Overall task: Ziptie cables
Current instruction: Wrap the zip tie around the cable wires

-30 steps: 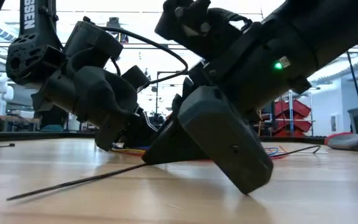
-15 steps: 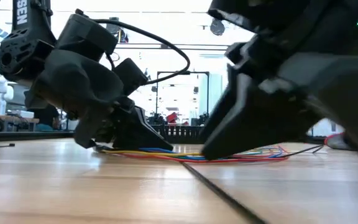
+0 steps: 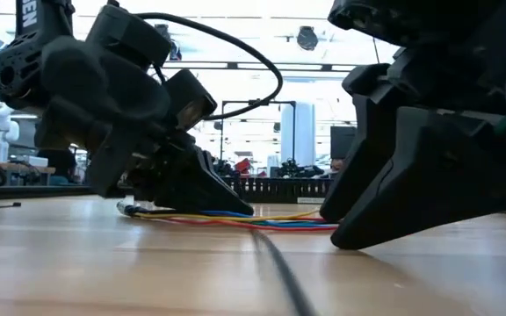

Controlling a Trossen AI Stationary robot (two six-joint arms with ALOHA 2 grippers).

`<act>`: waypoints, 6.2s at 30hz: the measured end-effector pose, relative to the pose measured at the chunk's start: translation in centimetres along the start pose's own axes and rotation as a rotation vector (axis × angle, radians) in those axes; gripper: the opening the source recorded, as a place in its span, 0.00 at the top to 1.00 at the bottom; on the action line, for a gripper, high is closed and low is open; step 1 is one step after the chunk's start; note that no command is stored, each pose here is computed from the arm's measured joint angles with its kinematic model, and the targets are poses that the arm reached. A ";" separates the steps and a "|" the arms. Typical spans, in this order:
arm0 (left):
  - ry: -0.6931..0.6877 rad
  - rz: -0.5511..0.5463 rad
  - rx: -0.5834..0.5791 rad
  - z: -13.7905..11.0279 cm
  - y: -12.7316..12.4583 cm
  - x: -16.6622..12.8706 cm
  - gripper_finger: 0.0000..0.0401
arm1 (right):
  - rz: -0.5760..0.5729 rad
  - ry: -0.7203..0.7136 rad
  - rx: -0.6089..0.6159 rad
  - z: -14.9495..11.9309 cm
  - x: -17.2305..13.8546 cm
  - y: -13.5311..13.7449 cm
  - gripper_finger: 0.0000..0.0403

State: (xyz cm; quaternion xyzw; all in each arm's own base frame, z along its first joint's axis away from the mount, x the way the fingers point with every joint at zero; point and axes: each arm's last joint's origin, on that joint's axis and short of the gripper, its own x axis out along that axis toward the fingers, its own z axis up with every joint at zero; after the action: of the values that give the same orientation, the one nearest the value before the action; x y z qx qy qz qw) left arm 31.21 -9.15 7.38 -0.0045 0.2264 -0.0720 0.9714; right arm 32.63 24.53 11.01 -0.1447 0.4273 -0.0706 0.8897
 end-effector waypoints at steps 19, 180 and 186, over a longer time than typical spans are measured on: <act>-0.049 0.182 -0.213 2.6 -0.8 1.6 1.00 | -0.060 0.113 -0.040 -1.1 -0.4 -0.8 0.67; -0.018 -0.043 -0.131 3.1 -5.7 7.3 1.00 | 0.086 -0.357 -0.138 -0.8 -4.2 14.5 0.75; -0.017 -0.042 -0.131 3.1 -5.7 7.3 1.00 | 0.092 -0.355 -0.117 -0.9 -4.3 14.6 0.82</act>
State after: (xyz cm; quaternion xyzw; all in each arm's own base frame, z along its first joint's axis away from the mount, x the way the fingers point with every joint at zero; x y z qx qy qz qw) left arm 38.24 -15.93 7.16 -0.0733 0.2222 -0.0776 0.9691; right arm 29.21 39.23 9.04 -0.1868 0.2732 0.0216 0.9434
